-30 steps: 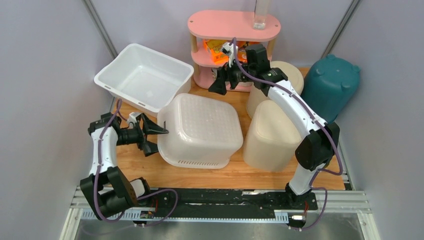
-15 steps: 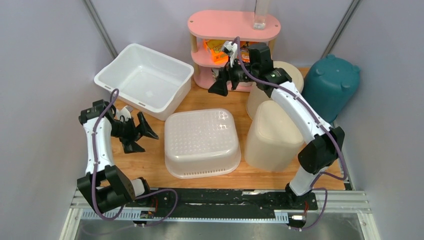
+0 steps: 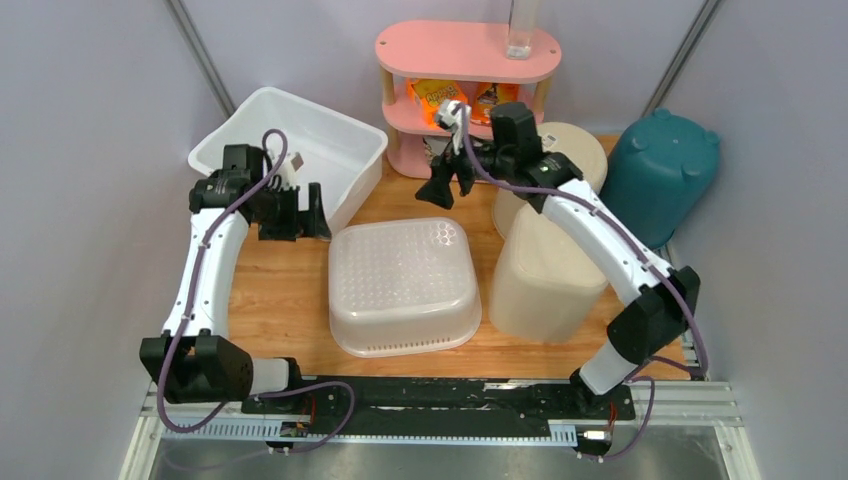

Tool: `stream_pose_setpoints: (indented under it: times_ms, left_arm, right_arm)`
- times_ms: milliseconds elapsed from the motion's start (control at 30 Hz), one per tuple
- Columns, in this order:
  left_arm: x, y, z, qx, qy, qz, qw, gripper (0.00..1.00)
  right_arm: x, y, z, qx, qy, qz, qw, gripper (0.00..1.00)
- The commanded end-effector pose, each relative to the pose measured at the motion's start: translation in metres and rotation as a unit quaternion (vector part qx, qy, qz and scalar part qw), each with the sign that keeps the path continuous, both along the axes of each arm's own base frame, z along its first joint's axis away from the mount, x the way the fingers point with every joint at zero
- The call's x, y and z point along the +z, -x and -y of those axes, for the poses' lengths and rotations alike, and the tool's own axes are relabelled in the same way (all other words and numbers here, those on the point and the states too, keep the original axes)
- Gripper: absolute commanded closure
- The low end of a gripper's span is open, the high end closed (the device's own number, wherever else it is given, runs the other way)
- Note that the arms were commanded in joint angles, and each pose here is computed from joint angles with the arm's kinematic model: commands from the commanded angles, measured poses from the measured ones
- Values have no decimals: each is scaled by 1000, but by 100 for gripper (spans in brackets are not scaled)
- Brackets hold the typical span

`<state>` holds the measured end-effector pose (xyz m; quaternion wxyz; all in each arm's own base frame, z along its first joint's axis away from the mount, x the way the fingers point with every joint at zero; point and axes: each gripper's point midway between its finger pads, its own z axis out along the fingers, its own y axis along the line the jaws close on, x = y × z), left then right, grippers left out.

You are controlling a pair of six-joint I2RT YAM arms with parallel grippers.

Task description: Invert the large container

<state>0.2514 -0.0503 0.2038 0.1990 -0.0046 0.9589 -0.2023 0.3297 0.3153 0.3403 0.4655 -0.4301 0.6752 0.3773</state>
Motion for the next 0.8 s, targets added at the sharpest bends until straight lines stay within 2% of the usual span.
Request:
stream_pose_setpoints:
  times_ms: [0, 167, 333, 400, 600, 767]
  left_arm:
    - [39, -70, -19, 2, -115, 154, 981, 0]
    - [57, -90, -30, 24, -146, 181, 972, 0]
    - [61, -76, -30, 23, -146, 177, 973, 0]
    - [60, -72, -27, 18, -139, 178, 974, 0]
    - [53, -86, -8, -37, -144, 185, 972, 1]
    - [28, -109, 19, -101, -161, 169, 967, 6]
  right_arm:
    - [-47, -19, -31, 0, 69, 43, 997, 18]
    - [-77, -35, -74, -9, 88, 28, 996, 18]
    - [-120, -62, -97, -68, 113, 2, 991, 21]
    - [-141, -61, -101, -66, 134, 2, 989, 22]
    - [-167, -37, -68, -73, 190, 8, 979, 22]
    - [-179, 4, -32, -56, 219, -15, 974, 21]
